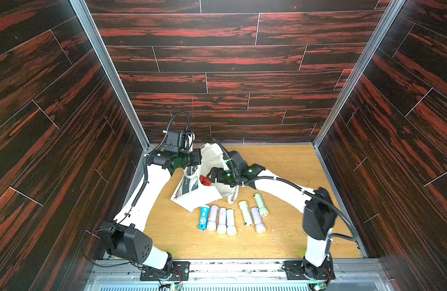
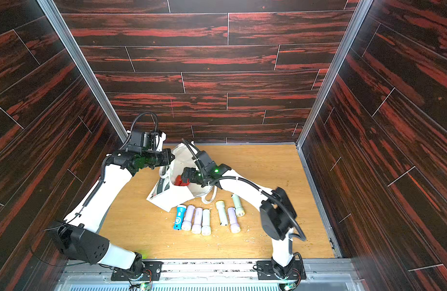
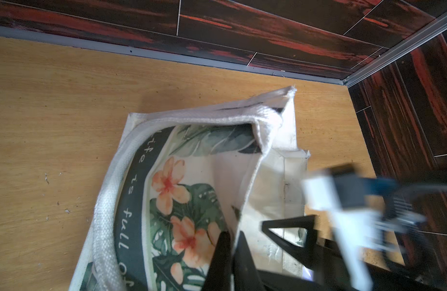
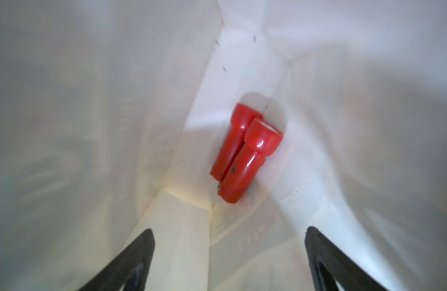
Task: Put the flashlights into the tote bags
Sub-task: Place the flashlight in the canvas bag, then pick up the flashlight from the center of the board.
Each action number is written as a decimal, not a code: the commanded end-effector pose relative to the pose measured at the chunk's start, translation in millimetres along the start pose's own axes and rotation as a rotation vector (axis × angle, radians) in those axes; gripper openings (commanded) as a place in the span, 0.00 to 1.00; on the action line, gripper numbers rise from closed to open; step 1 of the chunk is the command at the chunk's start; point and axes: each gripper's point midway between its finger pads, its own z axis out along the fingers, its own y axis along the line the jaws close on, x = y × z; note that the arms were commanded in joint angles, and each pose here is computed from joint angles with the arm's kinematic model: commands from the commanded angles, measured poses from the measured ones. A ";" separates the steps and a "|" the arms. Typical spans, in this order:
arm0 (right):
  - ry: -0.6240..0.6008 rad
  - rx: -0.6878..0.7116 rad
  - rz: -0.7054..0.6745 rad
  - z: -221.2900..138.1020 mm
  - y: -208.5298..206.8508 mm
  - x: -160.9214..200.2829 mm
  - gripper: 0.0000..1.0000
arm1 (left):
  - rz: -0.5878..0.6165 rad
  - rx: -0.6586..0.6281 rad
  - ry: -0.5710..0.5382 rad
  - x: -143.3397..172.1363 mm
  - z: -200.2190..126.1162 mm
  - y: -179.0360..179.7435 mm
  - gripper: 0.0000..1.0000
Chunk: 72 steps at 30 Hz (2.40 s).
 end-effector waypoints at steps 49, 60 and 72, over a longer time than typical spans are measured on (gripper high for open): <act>0.258 0.584 0.048 -87.7 -228.3 98.5 0.70 | 0.255 0.003 0.006 41.5 -8.7 10.1 0.00; 0.342 0.678 0.052 -69.4 -247.9 102.3 0.61 | 0.285 -0.148 0.004 42.1 -5.6 30.8 0.00; 0.390 0.707 0.050 -59.3 -258.9 110.7 0.60 | 0.263 -0.456 -0.011 32.6 -9.4 82.5 0.00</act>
